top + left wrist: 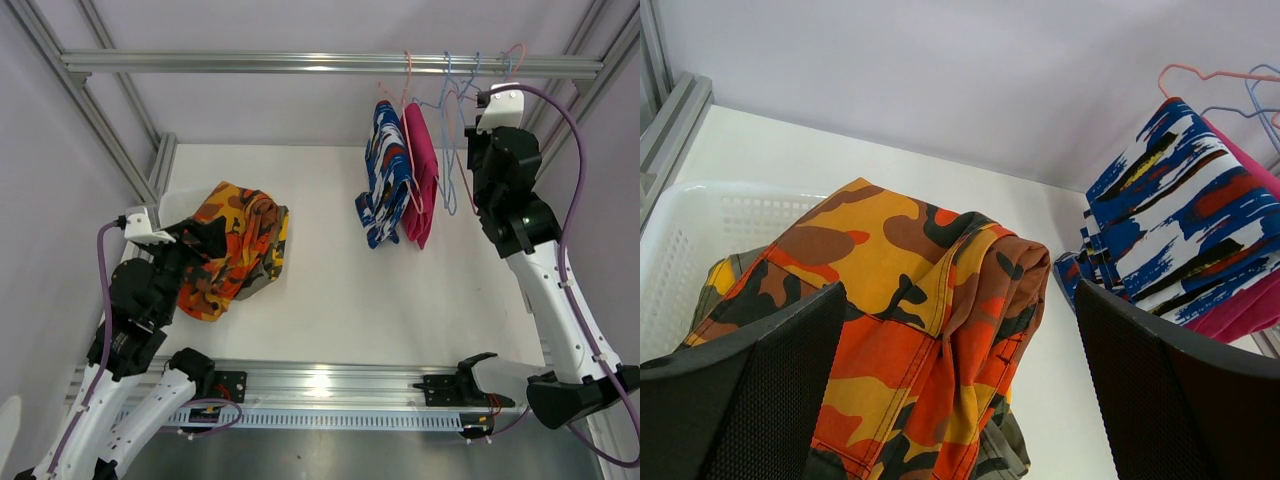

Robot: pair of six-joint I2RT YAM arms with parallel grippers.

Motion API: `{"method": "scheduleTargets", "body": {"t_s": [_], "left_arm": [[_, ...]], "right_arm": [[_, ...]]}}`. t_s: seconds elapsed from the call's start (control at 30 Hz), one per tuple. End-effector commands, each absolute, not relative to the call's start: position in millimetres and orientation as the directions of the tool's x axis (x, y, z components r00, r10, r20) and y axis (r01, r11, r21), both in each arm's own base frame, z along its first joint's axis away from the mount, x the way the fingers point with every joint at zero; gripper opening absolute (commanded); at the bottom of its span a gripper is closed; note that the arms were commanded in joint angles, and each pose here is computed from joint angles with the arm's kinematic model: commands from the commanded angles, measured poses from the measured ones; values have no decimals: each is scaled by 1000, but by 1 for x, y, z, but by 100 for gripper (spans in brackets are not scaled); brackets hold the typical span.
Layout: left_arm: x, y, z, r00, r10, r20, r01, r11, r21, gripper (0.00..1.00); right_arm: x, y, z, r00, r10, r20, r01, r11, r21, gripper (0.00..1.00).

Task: Remove the trousers from the hanger
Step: Place the hanger at the clothesline.

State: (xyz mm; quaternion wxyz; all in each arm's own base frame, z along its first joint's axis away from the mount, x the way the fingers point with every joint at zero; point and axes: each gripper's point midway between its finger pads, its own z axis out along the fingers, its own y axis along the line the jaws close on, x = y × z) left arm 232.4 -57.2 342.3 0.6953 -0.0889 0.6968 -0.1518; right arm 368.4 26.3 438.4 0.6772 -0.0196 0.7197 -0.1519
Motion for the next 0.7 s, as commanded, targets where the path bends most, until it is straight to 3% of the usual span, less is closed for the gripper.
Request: {"method": "scheduleTargets", "body": {"t_s": [0.0, 0.67], "left_arm": [[231, -62, 348, 0, -325, -946, 124, 938, -322, 99], [232, -60, 347, 5, -319, -948, 117, 941, -316, 99]], "right_arm": [[373, 24, 472, 7, -225, -974, 210, 953, -218, 0], [413, 16, 437, -72, -226, -971, 210, 949, -236, 0]]}}
